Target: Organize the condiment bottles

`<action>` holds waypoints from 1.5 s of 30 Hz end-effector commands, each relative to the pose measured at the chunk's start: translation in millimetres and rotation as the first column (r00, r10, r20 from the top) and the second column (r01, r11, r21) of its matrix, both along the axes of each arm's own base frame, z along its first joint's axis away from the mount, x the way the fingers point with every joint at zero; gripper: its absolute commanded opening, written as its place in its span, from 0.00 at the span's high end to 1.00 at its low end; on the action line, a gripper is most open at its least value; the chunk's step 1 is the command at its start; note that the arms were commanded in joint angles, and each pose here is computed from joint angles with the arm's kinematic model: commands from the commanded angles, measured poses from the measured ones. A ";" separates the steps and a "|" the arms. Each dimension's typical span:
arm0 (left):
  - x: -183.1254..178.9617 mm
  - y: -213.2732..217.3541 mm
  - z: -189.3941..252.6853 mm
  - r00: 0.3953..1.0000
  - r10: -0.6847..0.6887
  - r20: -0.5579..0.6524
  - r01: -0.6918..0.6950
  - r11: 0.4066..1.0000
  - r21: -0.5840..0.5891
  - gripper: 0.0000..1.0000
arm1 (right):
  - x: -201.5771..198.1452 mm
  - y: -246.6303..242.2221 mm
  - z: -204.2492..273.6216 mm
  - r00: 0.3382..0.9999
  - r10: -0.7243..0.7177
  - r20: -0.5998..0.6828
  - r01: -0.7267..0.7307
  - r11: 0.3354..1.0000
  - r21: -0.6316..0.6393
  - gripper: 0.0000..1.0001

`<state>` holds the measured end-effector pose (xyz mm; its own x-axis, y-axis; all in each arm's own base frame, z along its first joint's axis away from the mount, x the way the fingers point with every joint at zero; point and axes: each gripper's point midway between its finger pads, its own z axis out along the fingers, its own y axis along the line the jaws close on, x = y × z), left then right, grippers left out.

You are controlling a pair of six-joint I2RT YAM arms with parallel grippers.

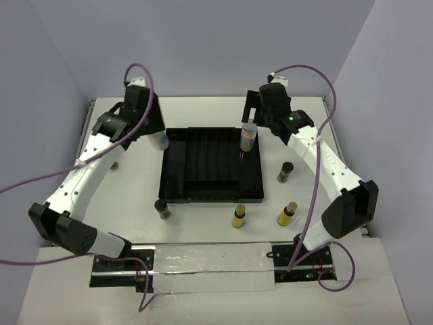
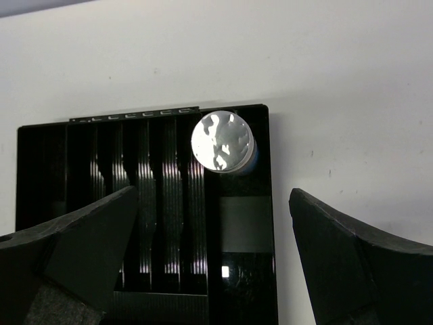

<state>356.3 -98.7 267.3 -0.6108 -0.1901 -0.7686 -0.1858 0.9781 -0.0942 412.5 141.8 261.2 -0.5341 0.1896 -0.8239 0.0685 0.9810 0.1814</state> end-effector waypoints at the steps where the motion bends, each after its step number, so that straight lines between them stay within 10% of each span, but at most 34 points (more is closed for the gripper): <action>1: 1.3 -84.9 37.5 0.969 -0.240 0.055 0.241 0.970 -0.020 0.90 | -15.4 -13.7 38.2 0.996 -0.030 0.083 0.026 0.999 0.044 0.00; 22: -0.9 -330.7 36.0 0.740 -0.656 0.146 0.665 0.746 -0.016 0.90 | -68.6 -136.9 35.3 0.902 -0.412 0.130 0.390 0.906 0.165 0.00; 45: 16.4 -387.1 -65.1 0.744 -0.658 0.118 0.653 0.753 0.079 0.90 | -102.4 -167.7 21.8 0.863 -0.487 0.135 0.463 0.869 0.175 0.00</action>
<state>356.4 -473.9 187.8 -0.5289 0.3274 -0.7830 0.5461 0.8375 -0.0187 315.6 -22.5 284.7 -0.2164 0.4992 -0.8390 0.4718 0.8058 0.3578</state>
